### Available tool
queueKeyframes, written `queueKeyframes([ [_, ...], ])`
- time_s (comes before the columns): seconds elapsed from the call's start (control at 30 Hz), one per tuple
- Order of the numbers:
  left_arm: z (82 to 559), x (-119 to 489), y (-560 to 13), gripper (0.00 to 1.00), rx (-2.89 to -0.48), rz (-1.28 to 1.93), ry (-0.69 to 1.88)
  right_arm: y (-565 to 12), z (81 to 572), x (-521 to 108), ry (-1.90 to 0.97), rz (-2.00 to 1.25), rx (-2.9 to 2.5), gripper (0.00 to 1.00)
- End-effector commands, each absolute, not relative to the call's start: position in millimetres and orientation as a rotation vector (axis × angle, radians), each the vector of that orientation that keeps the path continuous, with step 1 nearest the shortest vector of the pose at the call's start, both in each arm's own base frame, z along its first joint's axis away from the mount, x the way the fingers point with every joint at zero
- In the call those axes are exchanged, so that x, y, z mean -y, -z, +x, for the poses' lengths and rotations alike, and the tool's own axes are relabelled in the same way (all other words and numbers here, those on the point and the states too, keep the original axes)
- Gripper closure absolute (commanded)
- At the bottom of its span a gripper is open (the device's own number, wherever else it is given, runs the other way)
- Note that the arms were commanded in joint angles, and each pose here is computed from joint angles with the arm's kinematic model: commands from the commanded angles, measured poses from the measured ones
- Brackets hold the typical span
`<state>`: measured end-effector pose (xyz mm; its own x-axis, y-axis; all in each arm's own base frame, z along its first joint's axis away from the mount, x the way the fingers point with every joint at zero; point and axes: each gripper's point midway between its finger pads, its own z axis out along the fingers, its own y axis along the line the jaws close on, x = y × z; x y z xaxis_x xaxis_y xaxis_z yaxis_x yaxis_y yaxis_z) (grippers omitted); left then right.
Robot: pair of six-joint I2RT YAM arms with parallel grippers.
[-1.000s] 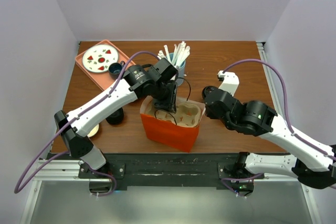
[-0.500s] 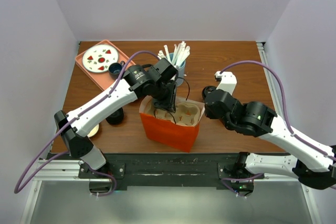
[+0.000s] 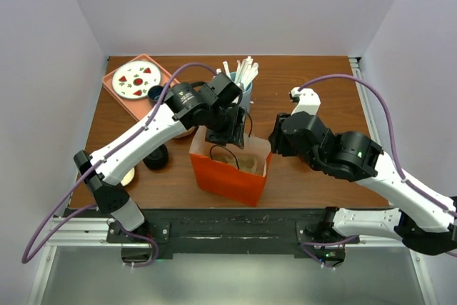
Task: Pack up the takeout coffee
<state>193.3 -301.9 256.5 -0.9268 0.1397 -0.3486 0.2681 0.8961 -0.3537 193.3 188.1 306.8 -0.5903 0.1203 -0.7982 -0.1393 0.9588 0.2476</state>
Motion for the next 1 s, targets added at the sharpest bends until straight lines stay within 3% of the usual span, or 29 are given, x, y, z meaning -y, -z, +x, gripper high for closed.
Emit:
queueKeyframes([
  [0.0,194.3,304.8,-276.9,0.38,-2.707,0.317,0.617,-322.8,185.1,-189.1,-0.430,-0.014,-2.178,0.59],
  [0.27,192.6,313.4,-312.6,0.38,-2.593,0.358,0.807,-314.0,162.3,-201.7,-0.528,-0.032,-2.309,0.60],
  [0.5,194.6,299.6,-340.0,0.38,-2.500,0.305,1.025,-309.8,153.1,-208.5,-0.537,-0.049,-2.390,0.54],
  [0.97,207.3,285.0,-310.5,0.38,-2.583,0.279,1.000,-338.9,168.4,-225.6,-0.644,-0.039,-2.259,0.52],
])
